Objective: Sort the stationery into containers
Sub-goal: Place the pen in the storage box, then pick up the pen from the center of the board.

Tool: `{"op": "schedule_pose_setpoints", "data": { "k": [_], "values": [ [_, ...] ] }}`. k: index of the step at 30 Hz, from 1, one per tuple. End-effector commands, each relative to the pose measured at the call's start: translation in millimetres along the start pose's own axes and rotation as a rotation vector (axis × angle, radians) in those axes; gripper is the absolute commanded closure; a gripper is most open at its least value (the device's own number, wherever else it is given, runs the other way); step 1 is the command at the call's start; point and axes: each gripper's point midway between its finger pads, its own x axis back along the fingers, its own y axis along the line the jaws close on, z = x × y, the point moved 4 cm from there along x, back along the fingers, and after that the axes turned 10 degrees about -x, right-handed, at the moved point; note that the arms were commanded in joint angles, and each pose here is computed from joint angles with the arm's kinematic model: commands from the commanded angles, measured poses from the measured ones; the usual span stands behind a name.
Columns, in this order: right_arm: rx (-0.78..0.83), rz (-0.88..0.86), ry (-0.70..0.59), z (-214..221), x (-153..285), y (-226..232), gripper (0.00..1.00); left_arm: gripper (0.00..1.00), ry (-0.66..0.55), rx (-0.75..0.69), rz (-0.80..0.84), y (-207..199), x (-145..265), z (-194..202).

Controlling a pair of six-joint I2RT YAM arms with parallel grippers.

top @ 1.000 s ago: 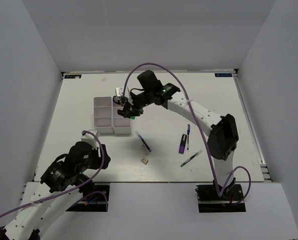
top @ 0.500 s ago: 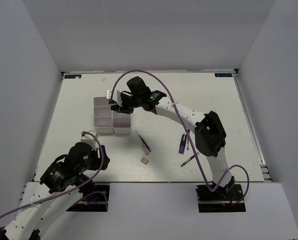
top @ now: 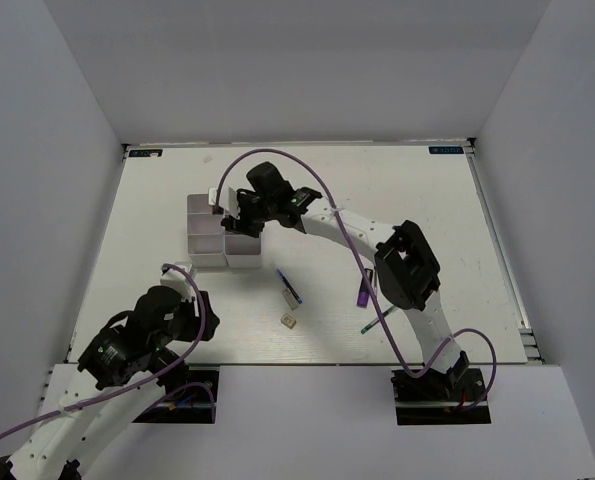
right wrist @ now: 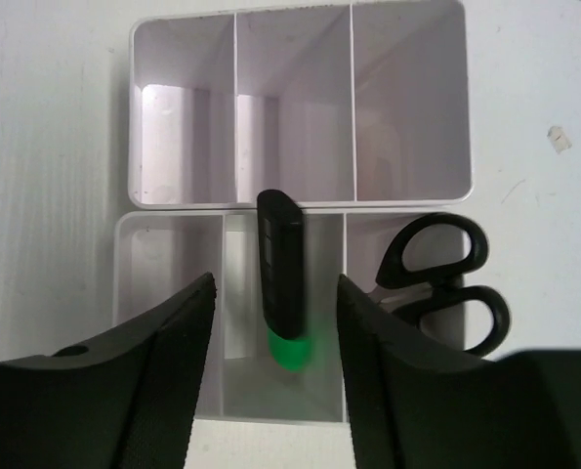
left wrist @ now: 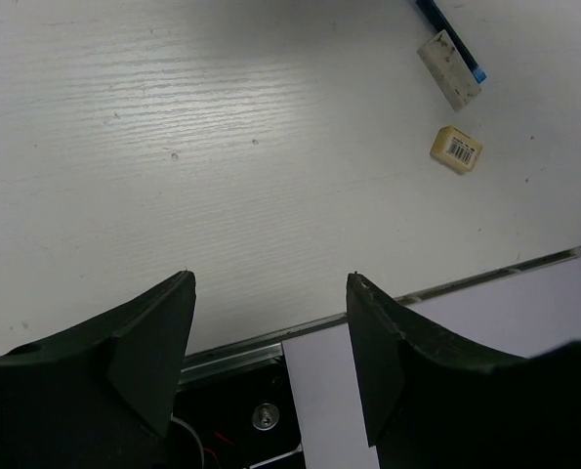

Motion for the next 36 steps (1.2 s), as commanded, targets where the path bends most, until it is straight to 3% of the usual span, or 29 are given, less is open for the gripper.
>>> {"op": "schedule_pose_setpoints", "data": {
  "k": [1,5,7,8,9,11,12,13,14,16,18,19,20,21,22,23,24,30,36],
  "values": [
    [0.039,0.066,-0.092,-41.3,14.5,-15.2,0.43,0.27,-0.003,0.007,0.019,-2.6,3.1,-1.5],
    [0.017,0.075,-0.118,-59.7,30.8,-16.9,0.37,0.35,-0.004,0.014,0.031,-4.5,3.4,-1.8],
    [0.001,0.082,-0.126,-71.3,45.0,-13.8,0.34,0.47,-0.003,0.016,0.045,-6.7,3.9,-2.7],
    [-0.022,0.077,-0.132,-73.8,48.6,-11.7,0.23,0.53,-0.006,0.016,0.051,-7.8,4.5,-4.8],
    [-0.037,0.094,-0.152,-86.2,66.4,-11.2,0.21,0.69,-0.01,0.016,0.058,-9.1,5.4,-6.4],
    [-0.089,0.171,-0.122,-89.4,87.5,-16.4,0.18,0.82,-0.003,0.015,0.083,-14.2,5.0,-11.0],
    [-0.158,0.21,-0.125,-93.1,101.4,-19.6,0.38,0.94,-0.013,0.013,0.096,-16.7,4.7,-15.3],
    [-0.209,0.282,-0.07,-85.5,116.5,-23.3,0.68,0.99,0.002,0.012,0.099,-19.3,1.1,-18.3],
    [-0.295,0.363,-0.021,-74.9,124.5,-27.3,1.0,0.99,0.01,0.011,0.132,-24.5,1.1,-19.9],
    [-0.379,0.492,0.082,-49.8,150.7,-38.8,1.0,0.99,-0.004,0.009,0.162,-31.9,-5.2,-29.6],
    [-0.545,0.479,0.316,7.3,167.9,-15.6,1.0,0.99,0.018,-0.002,0.206,-41.3,-11.2,-35.8],
    [-0.62,0.467,0.431,33.4,185.3,-5.8,0.86,0.78,0.026,-0.011,0.204,-41.3,-12.7,-36.1],
    [-0.75,0.43,0.51,53.4,194.6,10.1,0.68,0.62,0.038,-0.024,0.185,-40.0,-15.3,-39.2],
    [-0.805,0.394,0.586,73.9,203.5,26.4,0.37,0.52,0.041,-0.037,0.176,-38.6,-15.6,-39.6],
    [-0.88,0.391,0.626,98.4,217.2,33.7,0.29,0.41,0.048,-0.049,0.164,-36.8,-16.4,-38.7],
    [-0.964,0.374,0.667,119.4,216.2,51.8,0.25,0.37,0.041,-0.066,0.16,-35.5,-16.3,-39.8],
    [-0.997,0.357,0.618,118.4,219.3,56.1,0.24,0.34,0.047,-0.069,0.154,-34.1,-17.0,-37.7],
    [-1.25,0.432,0.688,162.1,231.7,75.0,0.31,0.33,0.047,-0.083,0.155,-30.9,-19.2,-26.7],
    [-1.457,0.4,0.717,186.9,224.0,81.2,0.38,0.32,0.031,-0.081,0.159,-28.6,-17.6,-19.5]
  ]
}}
